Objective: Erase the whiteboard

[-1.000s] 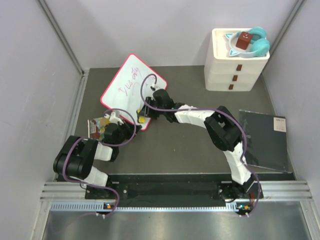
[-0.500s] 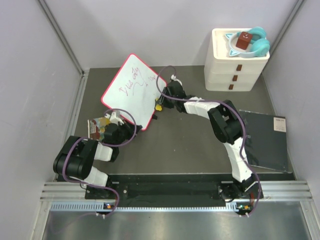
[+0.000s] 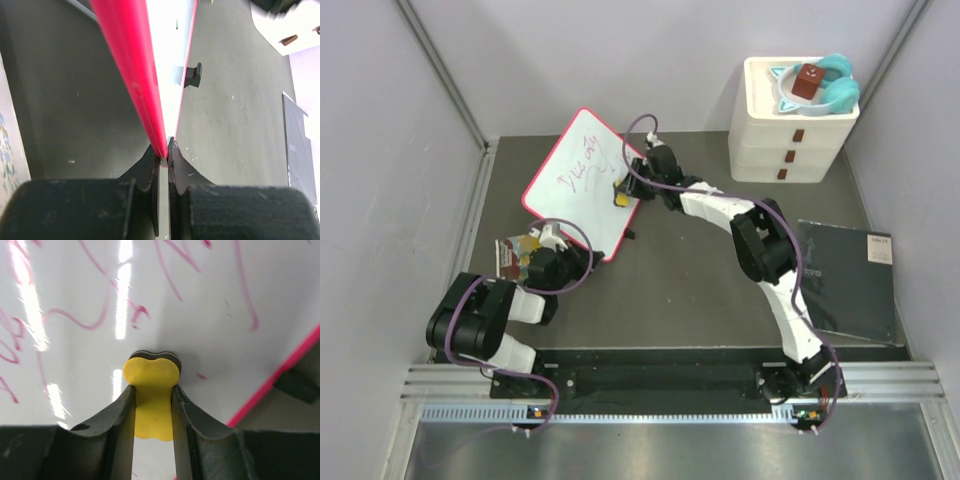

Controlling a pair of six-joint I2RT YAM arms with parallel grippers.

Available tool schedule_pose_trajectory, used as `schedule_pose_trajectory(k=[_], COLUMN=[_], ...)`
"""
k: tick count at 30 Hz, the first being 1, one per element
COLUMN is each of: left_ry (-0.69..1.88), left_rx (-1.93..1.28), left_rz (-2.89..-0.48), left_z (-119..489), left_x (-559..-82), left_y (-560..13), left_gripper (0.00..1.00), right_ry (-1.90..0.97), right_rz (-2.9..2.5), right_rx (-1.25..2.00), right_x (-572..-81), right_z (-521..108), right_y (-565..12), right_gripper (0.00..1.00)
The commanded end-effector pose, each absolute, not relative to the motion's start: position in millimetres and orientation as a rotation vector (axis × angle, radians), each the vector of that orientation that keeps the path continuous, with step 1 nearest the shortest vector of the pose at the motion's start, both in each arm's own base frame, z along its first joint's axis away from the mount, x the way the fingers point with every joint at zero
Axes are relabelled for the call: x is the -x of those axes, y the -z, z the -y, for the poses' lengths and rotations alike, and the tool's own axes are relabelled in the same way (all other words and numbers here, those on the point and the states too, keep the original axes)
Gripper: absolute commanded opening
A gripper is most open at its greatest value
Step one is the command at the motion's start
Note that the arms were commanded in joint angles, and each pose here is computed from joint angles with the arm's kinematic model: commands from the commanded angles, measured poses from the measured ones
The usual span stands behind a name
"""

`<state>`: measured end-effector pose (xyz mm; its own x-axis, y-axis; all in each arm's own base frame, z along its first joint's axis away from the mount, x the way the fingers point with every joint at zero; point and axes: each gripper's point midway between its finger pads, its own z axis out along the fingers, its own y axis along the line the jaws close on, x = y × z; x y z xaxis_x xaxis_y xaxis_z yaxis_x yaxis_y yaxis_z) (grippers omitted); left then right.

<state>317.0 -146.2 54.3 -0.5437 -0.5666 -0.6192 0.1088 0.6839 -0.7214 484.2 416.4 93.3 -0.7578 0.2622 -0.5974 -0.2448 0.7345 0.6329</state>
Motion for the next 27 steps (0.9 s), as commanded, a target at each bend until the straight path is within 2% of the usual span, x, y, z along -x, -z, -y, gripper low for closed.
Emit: schedule_pose_trajectory(k=[1,6,11,14,19,27], left_ry=[0.899,0.895,0.896,0.896,0.894,0.897], left_rx=[0.267,0.26,0.247,0.246,0.244,0.232], left_rz=[-2.11,-2.115,-2.11,-2.108,-2.115,-2.111], left_z=[152,152,153,154,155,155], left_x=[-285,-286,-286,-286,-287,-286], left_y=[-24,-23,-25,-26,-25,-25], left_gripper=[0.0,0.0,0.0,0.0,0.0,0.0], right_ry=[-1.058,-1.011,-0.966,-0.908,-0.941,-1.095], right_rz=[-2.171,-2.207,-2.239,-2.274,-2.3,-2.233], right_rx=[0.094,0.011,-0.214,-0.258,-0.11,0.264], right_x=[-495,-533,-580,-585,-565,-499], right_z=[-447,-430,-376,-354,-366,-449], right_y=[-124,-105,-87,-77,-77,-115], right_gripper=[0.0,0.0,0.0,0.0,0.0,0.0])
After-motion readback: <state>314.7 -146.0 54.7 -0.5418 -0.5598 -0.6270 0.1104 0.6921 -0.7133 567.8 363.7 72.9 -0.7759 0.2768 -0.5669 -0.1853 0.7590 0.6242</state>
